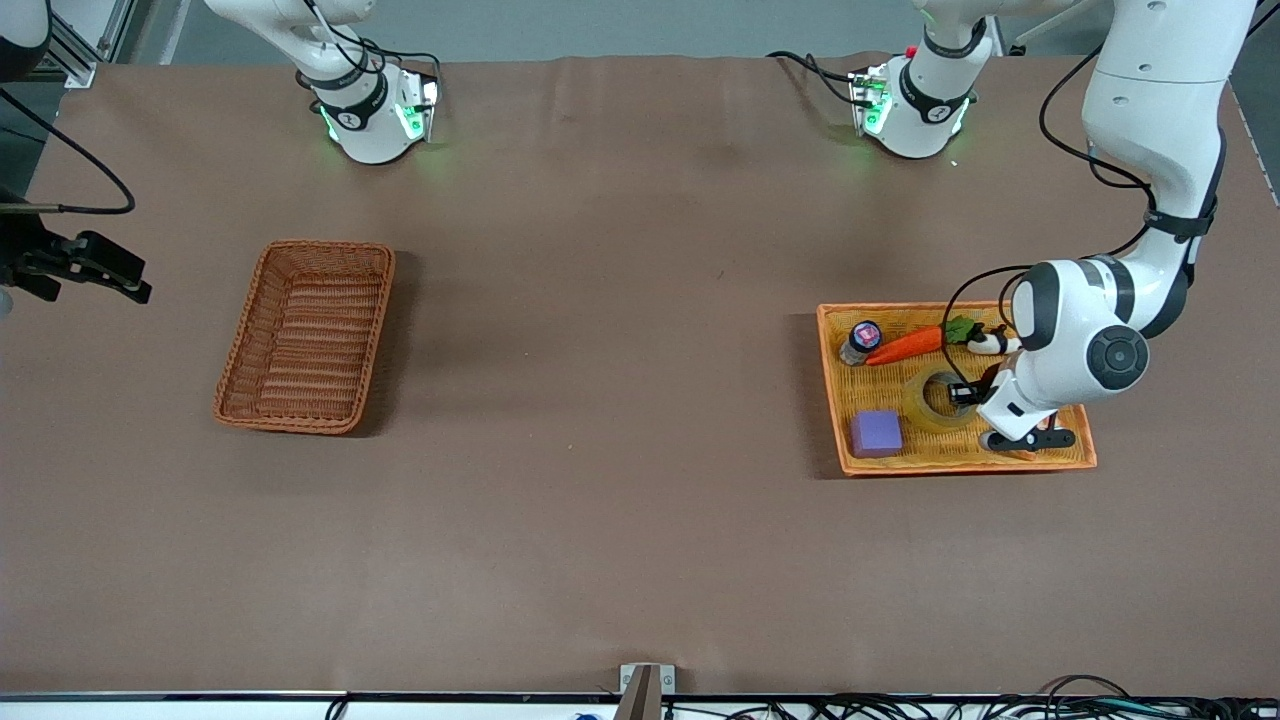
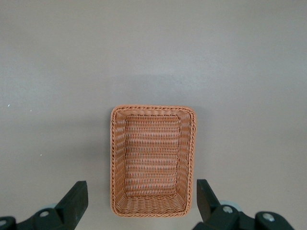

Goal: Move tape to another basket
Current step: 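Lower the left gripper onto the tape roll and close on its rim, then lift the tape roll with the left gripper and carry it toward the basket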

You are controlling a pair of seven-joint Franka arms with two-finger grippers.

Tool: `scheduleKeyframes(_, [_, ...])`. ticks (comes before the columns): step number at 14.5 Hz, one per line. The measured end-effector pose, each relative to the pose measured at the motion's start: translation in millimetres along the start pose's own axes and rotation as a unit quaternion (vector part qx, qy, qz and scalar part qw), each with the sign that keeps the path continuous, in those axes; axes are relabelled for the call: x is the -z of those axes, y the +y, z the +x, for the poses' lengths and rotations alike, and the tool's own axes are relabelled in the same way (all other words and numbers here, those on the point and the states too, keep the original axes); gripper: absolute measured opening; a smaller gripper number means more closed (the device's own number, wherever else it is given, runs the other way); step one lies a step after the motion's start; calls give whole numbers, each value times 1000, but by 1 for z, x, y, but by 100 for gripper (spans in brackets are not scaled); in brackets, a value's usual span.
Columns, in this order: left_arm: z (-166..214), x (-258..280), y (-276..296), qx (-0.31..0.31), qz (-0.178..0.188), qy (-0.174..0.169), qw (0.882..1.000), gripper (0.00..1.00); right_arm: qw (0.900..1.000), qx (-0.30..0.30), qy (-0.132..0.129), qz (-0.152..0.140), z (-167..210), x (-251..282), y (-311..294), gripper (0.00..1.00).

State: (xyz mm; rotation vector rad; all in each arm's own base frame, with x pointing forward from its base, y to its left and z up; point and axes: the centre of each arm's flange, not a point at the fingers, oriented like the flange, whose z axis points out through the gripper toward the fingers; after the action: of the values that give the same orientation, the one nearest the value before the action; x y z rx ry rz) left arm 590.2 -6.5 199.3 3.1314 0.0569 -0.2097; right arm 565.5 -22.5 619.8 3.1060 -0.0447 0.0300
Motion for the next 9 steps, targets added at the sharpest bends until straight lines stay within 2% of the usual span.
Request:
scheduleKeyframes(1, [1,4,0,0,0,3,1000,21,1000,0,0,0,0,0,0,100])
scheduleKeyframes(5, [4,24,0,0,-1,21,1000,22,1000,0,0,0,0,0,0,100])
scheduleKeyframes(9, [22,90,9,-7,-3,55,998,22,1000,0,0,0,0,0,0,100])
